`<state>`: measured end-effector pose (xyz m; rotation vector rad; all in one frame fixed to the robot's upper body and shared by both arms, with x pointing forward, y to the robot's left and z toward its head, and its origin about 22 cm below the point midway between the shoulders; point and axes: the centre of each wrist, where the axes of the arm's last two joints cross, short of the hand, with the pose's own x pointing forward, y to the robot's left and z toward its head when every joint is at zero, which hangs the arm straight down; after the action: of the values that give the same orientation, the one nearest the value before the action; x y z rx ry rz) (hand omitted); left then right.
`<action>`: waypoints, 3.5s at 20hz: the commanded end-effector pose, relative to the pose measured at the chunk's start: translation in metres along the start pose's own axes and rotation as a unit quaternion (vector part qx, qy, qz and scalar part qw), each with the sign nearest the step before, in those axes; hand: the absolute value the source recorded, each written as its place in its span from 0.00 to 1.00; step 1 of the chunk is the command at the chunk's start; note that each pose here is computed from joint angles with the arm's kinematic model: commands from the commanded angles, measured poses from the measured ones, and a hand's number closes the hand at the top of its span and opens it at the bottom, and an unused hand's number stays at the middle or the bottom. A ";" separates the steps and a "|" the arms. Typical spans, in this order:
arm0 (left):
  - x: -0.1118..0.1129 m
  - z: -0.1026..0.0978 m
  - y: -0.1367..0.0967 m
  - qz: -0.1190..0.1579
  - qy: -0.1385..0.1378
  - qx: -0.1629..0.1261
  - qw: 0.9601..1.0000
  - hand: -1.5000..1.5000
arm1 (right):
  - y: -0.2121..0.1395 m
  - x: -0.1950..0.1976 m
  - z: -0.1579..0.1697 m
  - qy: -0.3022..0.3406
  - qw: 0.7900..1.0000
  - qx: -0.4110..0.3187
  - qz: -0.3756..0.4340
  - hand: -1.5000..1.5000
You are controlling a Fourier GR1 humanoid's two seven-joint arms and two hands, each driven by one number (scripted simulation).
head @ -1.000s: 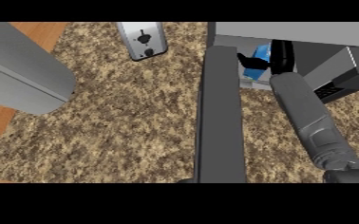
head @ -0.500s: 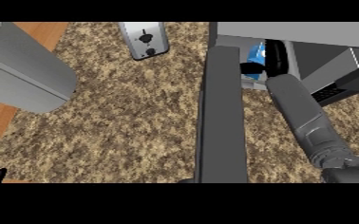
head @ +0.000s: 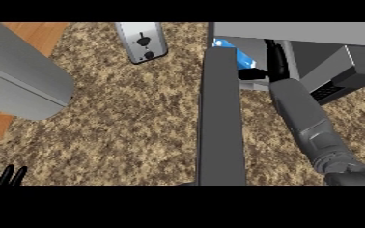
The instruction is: Pick up the milk, place it into the microwave and close the microwave
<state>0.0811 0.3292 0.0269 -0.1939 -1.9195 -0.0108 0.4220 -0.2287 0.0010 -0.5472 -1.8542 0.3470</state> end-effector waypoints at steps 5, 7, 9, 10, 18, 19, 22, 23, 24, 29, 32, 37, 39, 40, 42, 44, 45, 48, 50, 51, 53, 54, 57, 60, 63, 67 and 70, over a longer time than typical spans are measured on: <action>0.011 -0.002 -0.028 0.010 0.000 -0.030 1.000 0.00 | 0.008 -0.014 0.020 -0.016 0.995 0.032 -0.089 0.00; -0.002 -0.016 -0.028 0.013 0.001 -0.039 0.999 0.00 | 0.018 -0.015 0.027 -0.008 0.994 0.032 -0.104 0.00; -0.009 -0.017 -0.031 0.008 0.006 -0.049 0.999 0.00 | 0.012 -0.026 0.038 -0.016 0.991 0.041 -0.127 0.00; 0.007 -0.016 -0.041 0.009 0.000 -0.049 0.999 0.00 | 0.019 -0.039 0.060 -0.002 0.992 0.036 -0.122 0.00; -0.003 -0.032 -0.066 0.011 0.011 -0.080 0.997 0.00 | -0.007 -0.062 0.083 -0.008 0.984 0.062 -0.168 0.00; -0.017 -0.045 -0.075 -0.002 0.020 -0.094 0.995 0.00 | 0.017 -0.046 0.076 -0.008 0.982 0.077 -0.173 0.00; -0.009 -0.053 -0.077 0.013 0.015 -0.105 0.994 0.00 | 0.021 -0.072 0.132 0.006 0.982 0.057 -0.179 0.00; -0.019 -0.059 -0.080 0.015 0.024 -0.119 0.992 0.00 | 0.029 -0.065 0.130 0.006 0.979 0.062 -0.194 0.00; -0.030 -0.058 -0.084 0.013 0.037 -0.114 0.993 0.00 | 0.020 -0.072 0.138 0.011 0.979 0.074 -0.189 0.00; -0.032 -0.070 -0.090 -0.011 0.070 -0.163 0.984 1.00 | 0.009 -0.080 0.172 -0.003 0.970 0.081 -0.227 0.00; -0.041 -0.086 -0.110 -0.021 0.072 -0.186 0.980 1.00 | 0.003 -0.074 0.189 -0.005 0.974 0.063 -0.216 0.00; -0.055 -0.112 -0.122 -0.049 0.079 -0.208 0.974 1.00 | -0.033 -0.066 0.226 -0.003 0.976 0.053 -0.213 0.00; -0.063 -0.113 -0.122 -0.058 0.086 -0.214 0.971 1.00 | -0.063 -0.060 0.236 0.002 0.980 0.039 -0.195 0.00; -0.067 -0.129 -0.146 -0.060 0.081 -0.227 0.969 1.00 | -0.061 -0.055 0.241 -0.004 0.980 0.039 -0.196 0.00; -0.071 -0.136 -0.143 -0.079 0.096 -0.254 0.959 1.00 | -0.075 -0.045 0.248 0.003 0.984 0.015 -0.176 0.00; -0.088 -0.153 -0.161 -0.074 0.124 -0.296 0.944 1.00 | -0.095 -0.051 0.259 -0.005 0.986 0.027 -0.162 0.00; -0.094 -0.149 -0.159 -0.074 0.146 -0.325 0.931 1.00 | -0.096 -0.049 0.276 0.002 0.985 0.018 -0.169 0.00; -0.123 -0.149 -0.180 -0.104 0.157 -0.377 0.907 1.00 | -0.106 -0.038 0.274 -0.007 0.986 0.014 -0.168 0.00; -0.122 -0.167 -0.203 -0.130 0.151 -0.386 0.901 1.00 | -0.128 -0.039 0.283 0.004 0.987 0.019 -0.159 0.00; -0.135 -0.171 -0.204 -0.130 0.152 -0.384 0.902 1.00 | -0.124 -0.033 0.289 -0.017 0.988 0.013 -0.154 0.00; -0.160 -0.159 -0.208 -0.104 0.169 -0.386 0.901 1.00 | -0.134 -0.022 0.277 -0.033 0.985 0.009 -0.170 0.00; -0.164 -0.164 -0.208 -0.094 0.157 -0.400 0.898 1.00 | -0.136 -0.014 0.278 -0.031 0.983 0.009 -0.179 0.00; -0.175 -0.138 -0.234 -0.095 0.164 -0.430 0.883 1.00 | -0.164 -0.016 0.282 -0.051 0.981 0.024 -0.188 0.00; -0.181 -0.139 -0.248 -0.097 0.165 -0.432 0.881 1.00 | -0.167 -0.011 0.271 -0.072 0.978 0.019 -0.194 0.00; -0.175 -0.134 -0.262 -0.105 0.155 -0.396 0.899 1.00 | -0.166 -0.007 0.273 -0.086 0.972 0.029 -0.218 0.00; -0.175 -0.133 -0.268 -0.132 0.161 -0.355 0.911 1.00 | -0.176 0.008 0.255 -0.130 0.971 0.040 -0.195 0.00; -0.169 -0.142 -0.274 -0.130 0.144 -0.326 0.925 1.00 | -0.188 0.012 0.252 -0.139 0.967 0.049 -0.208 0.00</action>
<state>0.2366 0.0342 -0.0603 -0.3954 -1.5438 -0.8619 0.1422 -0.3673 0.0048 -0.1055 -2.1028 0.2085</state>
